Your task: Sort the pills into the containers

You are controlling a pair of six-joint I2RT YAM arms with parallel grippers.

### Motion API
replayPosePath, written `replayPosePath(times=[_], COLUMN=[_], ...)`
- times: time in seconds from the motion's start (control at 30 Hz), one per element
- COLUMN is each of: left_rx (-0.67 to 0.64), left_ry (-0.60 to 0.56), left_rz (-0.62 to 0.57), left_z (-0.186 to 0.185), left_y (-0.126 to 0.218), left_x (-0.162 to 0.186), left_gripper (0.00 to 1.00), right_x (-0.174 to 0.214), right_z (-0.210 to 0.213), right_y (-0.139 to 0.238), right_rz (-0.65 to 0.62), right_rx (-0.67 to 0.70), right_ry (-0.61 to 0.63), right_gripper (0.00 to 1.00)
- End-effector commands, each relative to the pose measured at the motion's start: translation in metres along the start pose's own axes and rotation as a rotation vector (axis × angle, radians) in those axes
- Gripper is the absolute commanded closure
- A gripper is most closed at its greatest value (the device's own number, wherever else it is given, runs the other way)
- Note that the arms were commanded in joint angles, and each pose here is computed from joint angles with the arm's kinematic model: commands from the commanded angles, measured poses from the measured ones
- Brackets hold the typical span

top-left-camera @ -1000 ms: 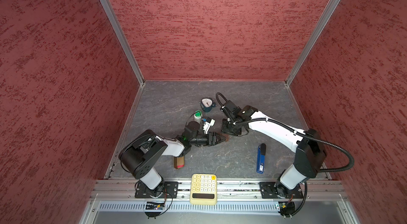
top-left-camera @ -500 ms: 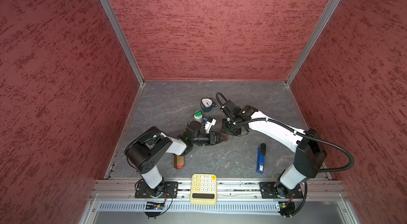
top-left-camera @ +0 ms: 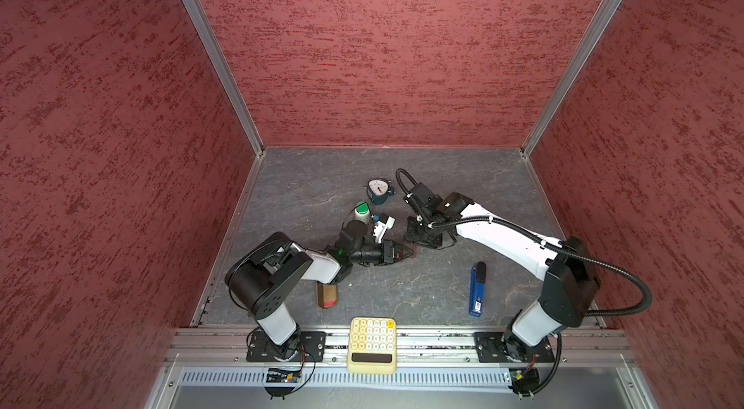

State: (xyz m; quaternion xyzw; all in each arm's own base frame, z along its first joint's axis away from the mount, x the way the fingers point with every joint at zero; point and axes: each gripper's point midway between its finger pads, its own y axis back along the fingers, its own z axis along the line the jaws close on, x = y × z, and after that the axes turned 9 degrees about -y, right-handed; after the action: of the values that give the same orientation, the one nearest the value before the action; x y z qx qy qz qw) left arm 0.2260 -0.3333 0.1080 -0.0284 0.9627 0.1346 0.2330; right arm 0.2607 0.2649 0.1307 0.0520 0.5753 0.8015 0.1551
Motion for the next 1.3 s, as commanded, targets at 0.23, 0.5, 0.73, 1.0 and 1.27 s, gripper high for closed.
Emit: replayPosePath(times=[0.23,0.5,0.73,1.0,1.27], left_rx=[0.002,-0.006,-0.005,-0.004,-0.010], left_ry=[-0.044,-0.039,-0.041,-0.046,-0.046], left_rz=[-0.012,-0.016,-0.013,-0.018,-0.015], left_z=[-0.005,-0.001,-0.002,-0.005,-0.004], left_y=[0.009,0.012,0.011,0.014,0.017], left_x=[-0.006,-0.008,-0.009,-0.009,-0.008], left_gripper=[0.95,0.97,0.98,0.99,0.99], right_x=[-0.004,0.000,0.003,0.001,-0.006], right_z=[-0.023,-0.031,-0.021,-0.045,-0.061], right_y=[0.015,0.019,0.018,0.012,0.013], right_rz=[-0.059,-0.060,-0.040,-0.061,-0.080], right_rx=[0.069,0.063,0.015,0.114,0.150], right_ry=[-0.028,-0.039,-0.028,-0.035,-0.055], right_gripper=[0.49,0.49,0.48,0.50,0.54])
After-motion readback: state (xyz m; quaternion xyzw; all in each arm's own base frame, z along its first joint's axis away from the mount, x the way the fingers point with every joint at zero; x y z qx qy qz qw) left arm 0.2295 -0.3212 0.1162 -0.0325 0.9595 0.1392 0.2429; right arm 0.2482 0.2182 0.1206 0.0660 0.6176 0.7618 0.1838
